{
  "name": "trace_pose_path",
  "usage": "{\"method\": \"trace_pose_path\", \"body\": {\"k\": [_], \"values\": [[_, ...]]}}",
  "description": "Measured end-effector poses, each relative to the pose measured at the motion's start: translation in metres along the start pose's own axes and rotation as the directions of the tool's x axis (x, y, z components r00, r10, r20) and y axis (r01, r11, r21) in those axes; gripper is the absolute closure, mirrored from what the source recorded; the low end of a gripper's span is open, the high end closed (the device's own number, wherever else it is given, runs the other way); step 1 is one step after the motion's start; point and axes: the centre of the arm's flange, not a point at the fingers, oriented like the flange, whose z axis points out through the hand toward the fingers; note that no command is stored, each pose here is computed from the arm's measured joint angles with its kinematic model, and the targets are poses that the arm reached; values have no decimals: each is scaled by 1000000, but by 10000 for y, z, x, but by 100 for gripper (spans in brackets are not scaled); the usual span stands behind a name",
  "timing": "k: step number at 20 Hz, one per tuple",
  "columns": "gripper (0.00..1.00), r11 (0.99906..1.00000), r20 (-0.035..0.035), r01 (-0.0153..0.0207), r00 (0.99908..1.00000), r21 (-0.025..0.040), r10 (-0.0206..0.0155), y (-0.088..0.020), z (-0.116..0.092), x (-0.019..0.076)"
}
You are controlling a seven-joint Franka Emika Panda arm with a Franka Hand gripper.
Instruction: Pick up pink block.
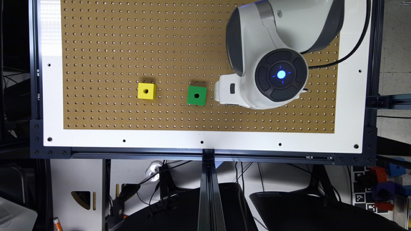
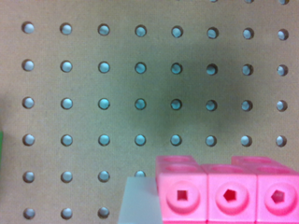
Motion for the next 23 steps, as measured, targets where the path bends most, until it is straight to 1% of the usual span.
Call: {"method": "trace_pose_path", "body": {"k": [1,2,4,6,8,9,10,11,12,13,14,15,16,17,18,20,23], "values": [[100,999996,-4215,921,999991,2740,-910,-9,-55,1],[100,999994,-8437,1749,999963,3001,-1724,-17,-142,-1],[100,999990,-14142,3190,999895,-2972,-3232,-23,-357,-19],[100,999955,-17099,4107,999845,-8531,-4253,-22,-487,-35],[100,999966,-25220,4778,999670,-6775,-4948,-28,-638,-47],[100,999956,-28361,4722,999585,-8105,-4950,-27,-732,-60],[100,999936,-30049,4724,999536,-10257,-5030,-25,-800,-72],[100,999937,-32897,4549,999447,-10241,-4884,-25,-858,-83],[100,999949,-36761,4291,999313,-9099,-4623,-26,-925,-94],[100,999959,-41521,3911,999129,-8187,-4247,-26,-1016,-109],[100,999961,-45292,3724,998965,-8046,-4085,-22,-1099,-125],[100,999952,-48058,3598,998836,-9058,-4029,-18,-1171,-141],[100,999947,-49624,3483,998760,-9684,-3959,-14,-1209,-149],[100,999936,-51506,3497,998664,-10727,-4045,-9,-1255,-158],[100,999939,-52079,3488,998635,-10514,-4031,-9,-1263,-159],[100,999932,-51436,3303,998669,-11154,-3873,-8,-1258,-159],[100,999929,-51086,3177,998687,-11505,-3761,-8,-1255,-158]]}}
